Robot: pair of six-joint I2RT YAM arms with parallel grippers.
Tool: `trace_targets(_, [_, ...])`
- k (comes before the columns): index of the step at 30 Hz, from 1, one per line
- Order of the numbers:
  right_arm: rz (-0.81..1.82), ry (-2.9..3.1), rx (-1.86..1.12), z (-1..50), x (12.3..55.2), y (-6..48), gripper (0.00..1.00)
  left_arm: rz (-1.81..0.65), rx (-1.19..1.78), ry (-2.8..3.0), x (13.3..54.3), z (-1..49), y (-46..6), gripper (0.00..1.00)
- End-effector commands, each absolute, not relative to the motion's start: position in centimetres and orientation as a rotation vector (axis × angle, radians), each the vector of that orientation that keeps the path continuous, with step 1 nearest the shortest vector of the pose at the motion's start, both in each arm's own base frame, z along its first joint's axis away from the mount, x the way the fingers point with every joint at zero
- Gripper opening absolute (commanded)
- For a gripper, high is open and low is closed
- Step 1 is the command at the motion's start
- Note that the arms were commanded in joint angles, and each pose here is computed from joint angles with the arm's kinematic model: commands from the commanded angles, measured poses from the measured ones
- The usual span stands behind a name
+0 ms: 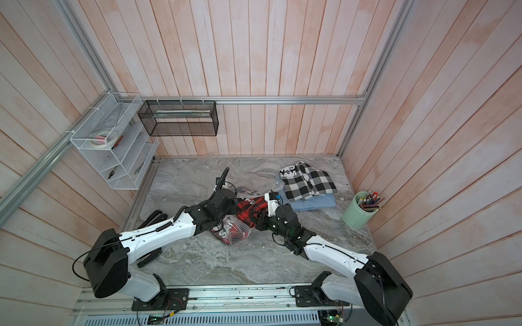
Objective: Take the shirt out of the vacuum bag
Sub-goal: Take out the shirt from the vacuum bag.
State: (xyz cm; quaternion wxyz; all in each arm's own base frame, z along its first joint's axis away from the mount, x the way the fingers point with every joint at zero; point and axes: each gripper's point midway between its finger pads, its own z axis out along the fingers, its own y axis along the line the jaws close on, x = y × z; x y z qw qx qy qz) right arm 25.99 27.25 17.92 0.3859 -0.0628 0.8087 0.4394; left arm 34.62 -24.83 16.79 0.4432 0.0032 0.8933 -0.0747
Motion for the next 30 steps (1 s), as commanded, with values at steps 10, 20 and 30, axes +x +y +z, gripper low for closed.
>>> trace_targets(10, [1.033, 1.841, -0.185, 28.7, 29.7, 23.4, 0.00, -0.125, -0.010, 2.228, 34.5, 15.5, -24.0, 0.00])
trace_targets(20, [1.022, 1.673, -0.212, 38.3, 30.7, 21.5, 0.00, -0.088, -0.014, 2.247, 34.3, 14.1, -23.1, 0.00])
trace_targets(30, [0.963, 1.530, -0.084, 44.7, 33.3, 15.2, 0.00, -0.062, -0.021, 2.259, 34.0, 13.3, -22.2, 0.00])
